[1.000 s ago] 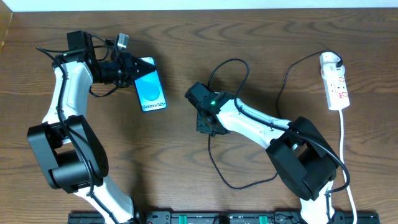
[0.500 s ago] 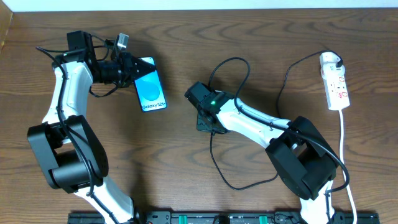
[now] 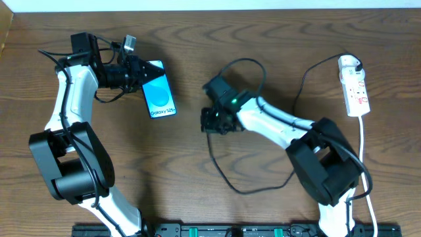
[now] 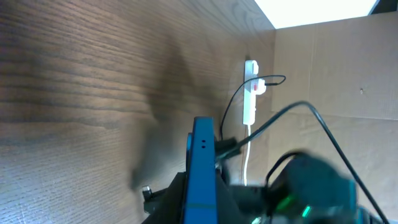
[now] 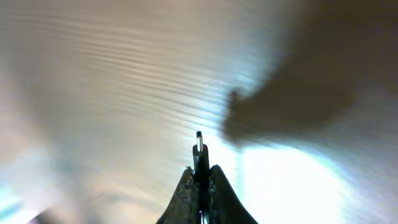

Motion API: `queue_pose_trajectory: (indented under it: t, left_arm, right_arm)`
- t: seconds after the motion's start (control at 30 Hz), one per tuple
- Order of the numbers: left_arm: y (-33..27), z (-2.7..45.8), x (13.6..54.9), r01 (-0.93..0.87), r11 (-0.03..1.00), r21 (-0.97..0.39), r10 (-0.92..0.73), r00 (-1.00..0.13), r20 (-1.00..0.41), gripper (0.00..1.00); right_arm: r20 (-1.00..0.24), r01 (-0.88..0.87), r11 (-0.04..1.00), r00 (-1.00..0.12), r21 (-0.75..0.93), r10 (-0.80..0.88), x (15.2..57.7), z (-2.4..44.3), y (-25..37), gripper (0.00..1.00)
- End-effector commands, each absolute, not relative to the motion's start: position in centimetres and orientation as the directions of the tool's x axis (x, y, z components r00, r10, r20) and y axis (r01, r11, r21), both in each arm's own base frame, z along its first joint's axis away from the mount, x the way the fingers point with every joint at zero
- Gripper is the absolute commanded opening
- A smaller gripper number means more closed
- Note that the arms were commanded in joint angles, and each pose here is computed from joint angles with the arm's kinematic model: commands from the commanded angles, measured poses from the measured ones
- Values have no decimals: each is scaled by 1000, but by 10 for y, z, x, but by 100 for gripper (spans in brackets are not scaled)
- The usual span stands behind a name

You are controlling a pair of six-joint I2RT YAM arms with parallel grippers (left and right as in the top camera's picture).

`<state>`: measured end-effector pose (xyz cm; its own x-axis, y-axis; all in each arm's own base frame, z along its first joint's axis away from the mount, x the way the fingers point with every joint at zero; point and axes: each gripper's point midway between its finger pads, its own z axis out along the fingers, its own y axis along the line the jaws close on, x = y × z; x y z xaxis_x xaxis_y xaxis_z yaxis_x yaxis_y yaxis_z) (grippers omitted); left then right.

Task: Plug charger to phone and switch on socket
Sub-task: 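Lift the plug with the right gripper toward the phone's bottom port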

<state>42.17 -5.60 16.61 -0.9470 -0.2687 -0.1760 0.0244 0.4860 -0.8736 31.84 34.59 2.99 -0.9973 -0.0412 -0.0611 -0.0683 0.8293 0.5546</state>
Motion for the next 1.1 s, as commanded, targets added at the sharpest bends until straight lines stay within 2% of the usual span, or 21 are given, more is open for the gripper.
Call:
queue_pose_trajectory:
  t: [0.0, 0.07, 0.2, 0.3, 0.37, 0.5, 0.73, 1.07]
  left_arm:
    - [-57, 184, 421, 84, 466, -881, -262, -938, -228, 7]
    - [-61, 195, 423, 131, 418, -899, -256, -932, -255, 7]
    - [-72, 231, 423, 278, 248, -928, -235, -912, -336, 7]
    - [-75, 252, 420, 341, 141, -929, -225, -903, -366, 7]
    - [-74, 254, 424, 320, 132, -938, -231, -911, -343, 7]
    - [-72, 262, 434, 283, 121, -952, -244, -921, -305, 7]
    - [-71, 276, 464, 201, 150, -968, -313, -919, -239, 7]
    - [-102, 315, 490, 314, 162, -935, -364, -862, -353, 7]
  right_arm:
    - [-23, -120, 603, -986, 789, -165, 318, 70, 363, 1]
    - [-67, -148, 476, -981, 867, -183, 332, 94, 364, 1]
    - [-202, -247, 229, -959, 942, -201, 358, 145, 356, 1]
    - [-306, -329, 103, -932, 939, -193, 373, 174, 345, 1]
    - [-365, -380, 49, -913, 924, -183, 380, 189, 338, 1]
    - [-423, -428, 0, -892, 904, -163, 389, 205, 327, 1]
    - [-423, -426, -15, -892, 904, -161, 392, 210, 320, 1]
    - [-433, -433, -39, -886, 901, -163, 390, 220, 322, 1]
